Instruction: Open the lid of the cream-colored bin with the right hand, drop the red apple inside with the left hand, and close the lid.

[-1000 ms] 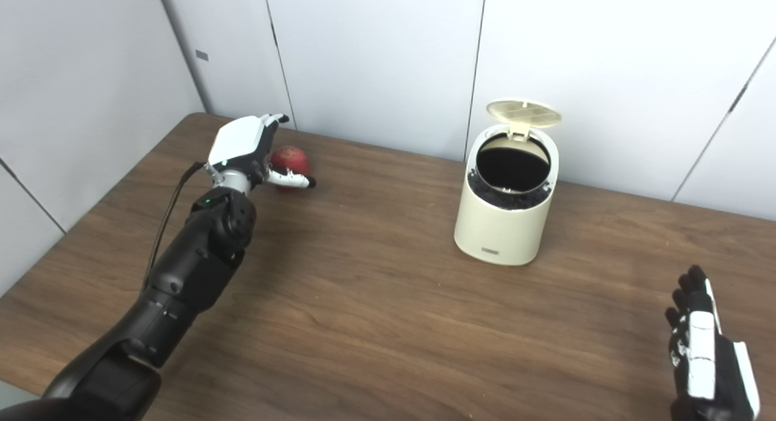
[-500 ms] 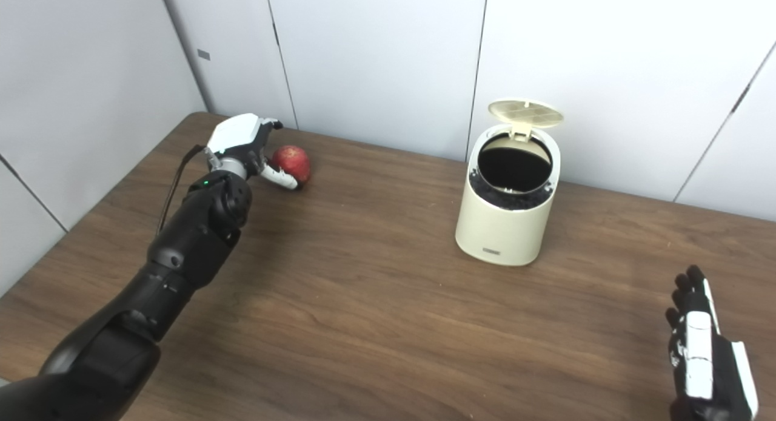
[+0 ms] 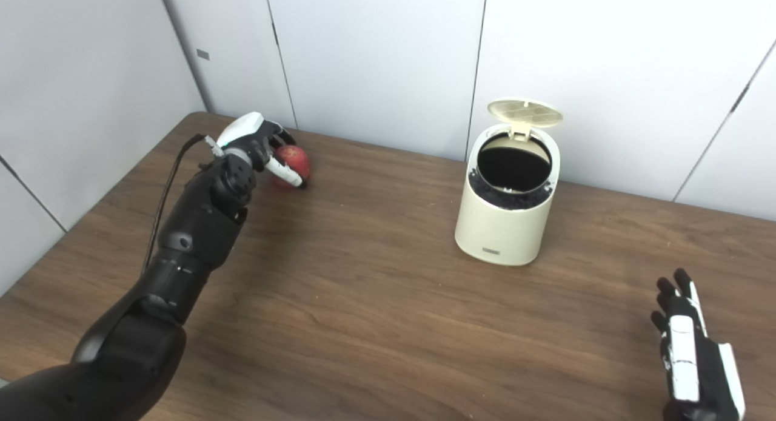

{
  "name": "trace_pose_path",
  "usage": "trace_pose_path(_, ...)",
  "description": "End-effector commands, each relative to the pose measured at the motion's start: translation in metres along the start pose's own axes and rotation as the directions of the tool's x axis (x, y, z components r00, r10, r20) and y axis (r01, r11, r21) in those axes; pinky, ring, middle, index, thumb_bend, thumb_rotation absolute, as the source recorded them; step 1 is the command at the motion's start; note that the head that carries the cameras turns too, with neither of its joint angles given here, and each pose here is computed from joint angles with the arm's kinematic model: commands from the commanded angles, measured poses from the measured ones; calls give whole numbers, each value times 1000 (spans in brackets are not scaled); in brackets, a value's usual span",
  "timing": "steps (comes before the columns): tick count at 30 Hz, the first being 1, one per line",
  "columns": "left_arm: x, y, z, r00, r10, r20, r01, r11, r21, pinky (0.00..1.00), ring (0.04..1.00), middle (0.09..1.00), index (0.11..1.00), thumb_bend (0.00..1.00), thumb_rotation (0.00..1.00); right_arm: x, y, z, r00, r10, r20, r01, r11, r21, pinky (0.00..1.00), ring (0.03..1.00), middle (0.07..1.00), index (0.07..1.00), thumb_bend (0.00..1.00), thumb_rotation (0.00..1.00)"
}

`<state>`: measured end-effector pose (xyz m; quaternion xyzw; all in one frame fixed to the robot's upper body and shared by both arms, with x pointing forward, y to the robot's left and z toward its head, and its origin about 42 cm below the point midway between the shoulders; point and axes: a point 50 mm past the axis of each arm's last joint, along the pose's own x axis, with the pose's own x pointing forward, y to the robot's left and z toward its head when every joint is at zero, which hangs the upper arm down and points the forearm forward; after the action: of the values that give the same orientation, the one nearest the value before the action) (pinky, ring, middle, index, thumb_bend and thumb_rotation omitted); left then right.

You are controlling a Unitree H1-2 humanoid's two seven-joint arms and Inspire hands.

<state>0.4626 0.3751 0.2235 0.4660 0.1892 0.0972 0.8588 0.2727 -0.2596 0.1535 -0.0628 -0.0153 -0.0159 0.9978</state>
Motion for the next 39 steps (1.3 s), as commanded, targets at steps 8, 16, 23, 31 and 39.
trace_pose_path(8, 6, 32, 25, 998, 42, 43, -41, 999, -25, 490, 577, 670, 751, 788, 16, 4, -6, 13, 996, -8, 91, 8, 1000, 3, 964, 968, 940, 962, 500, 1000)
trace_pose_path(16, 0, 24, 26, 986, 143, 85, -141, 990, -30, 339, 389, 461, 553, 509, 0, 4, -7, 13, 996, -18, 86, 16, 1000, 24, 966, 972, 934, 957, 539, 1000)
trace_pose_path(23, -1, 21, 25, 981, 153, 116, -155, 988, 6, 420, 442, 505, 480, 501, 0, 4, -8, 13, 996, -23, 90, 19, 999, 41, 949, 965, 926, 947, 539, 1000)
trace_pose_path(31, -12, 22, 28, 964, 203, 171, -200, 979, -40, 425, 443, 509, 471, 502, 0, 3, -10, 8, 996, -9, 93, 7, 1000, 18, 954, 972, 932, 950, 541, 1000)
trace_pose_path(39, -51, 19, 46, 910, 319, 263, -261, 937, -232, 420, 431, 492, 479, 502, 0, 6, -10, -9, 997, -13, 83, 12, 1000, 15, 964, 977, 940, 954, 546, 1000)
